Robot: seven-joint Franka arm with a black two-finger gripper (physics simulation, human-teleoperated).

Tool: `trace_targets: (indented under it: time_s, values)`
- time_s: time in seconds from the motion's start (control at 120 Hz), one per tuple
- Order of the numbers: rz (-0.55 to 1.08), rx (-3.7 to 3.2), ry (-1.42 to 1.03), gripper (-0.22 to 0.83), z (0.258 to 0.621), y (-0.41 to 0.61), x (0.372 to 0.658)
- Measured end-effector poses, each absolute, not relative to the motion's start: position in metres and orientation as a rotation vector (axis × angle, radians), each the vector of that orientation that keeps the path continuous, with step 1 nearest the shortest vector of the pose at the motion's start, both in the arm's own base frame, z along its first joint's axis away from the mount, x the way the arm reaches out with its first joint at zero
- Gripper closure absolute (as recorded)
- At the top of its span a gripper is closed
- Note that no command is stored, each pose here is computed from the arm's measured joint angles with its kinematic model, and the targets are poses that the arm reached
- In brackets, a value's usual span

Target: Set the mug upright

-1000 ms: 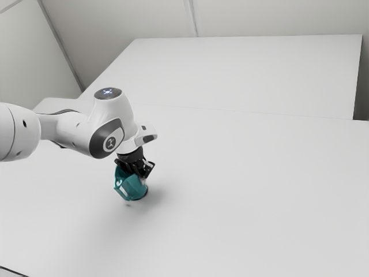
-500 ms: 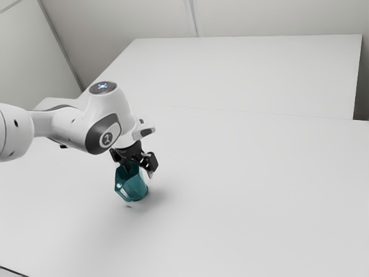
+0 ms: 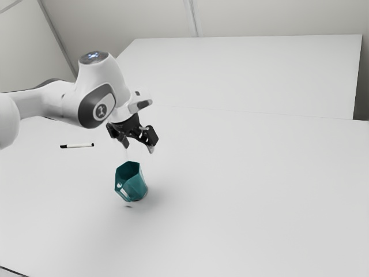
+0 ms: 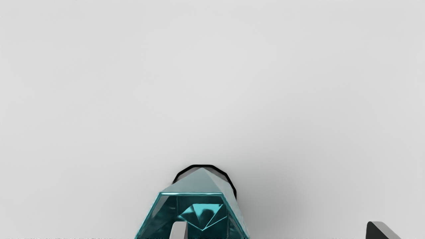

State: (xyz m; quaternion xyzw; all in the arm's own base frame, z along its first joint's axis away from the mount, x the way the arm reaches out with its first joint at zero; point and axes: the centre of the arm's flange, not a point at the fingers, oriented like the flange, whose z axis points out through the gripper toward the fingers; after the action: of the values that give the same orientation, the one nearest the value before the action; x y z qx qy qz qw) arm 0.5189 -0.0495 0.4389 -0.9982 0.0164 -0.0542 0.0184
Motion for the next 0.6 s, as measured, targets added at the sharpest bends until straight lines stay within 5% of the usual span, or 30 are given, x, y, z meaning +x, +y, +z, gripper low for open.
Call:
trace_targets:
  time_s: [0.6]
  values:
    - [-0.080, -3.104, 0.026, 0.01, 0.587, -0.055, 0.557]
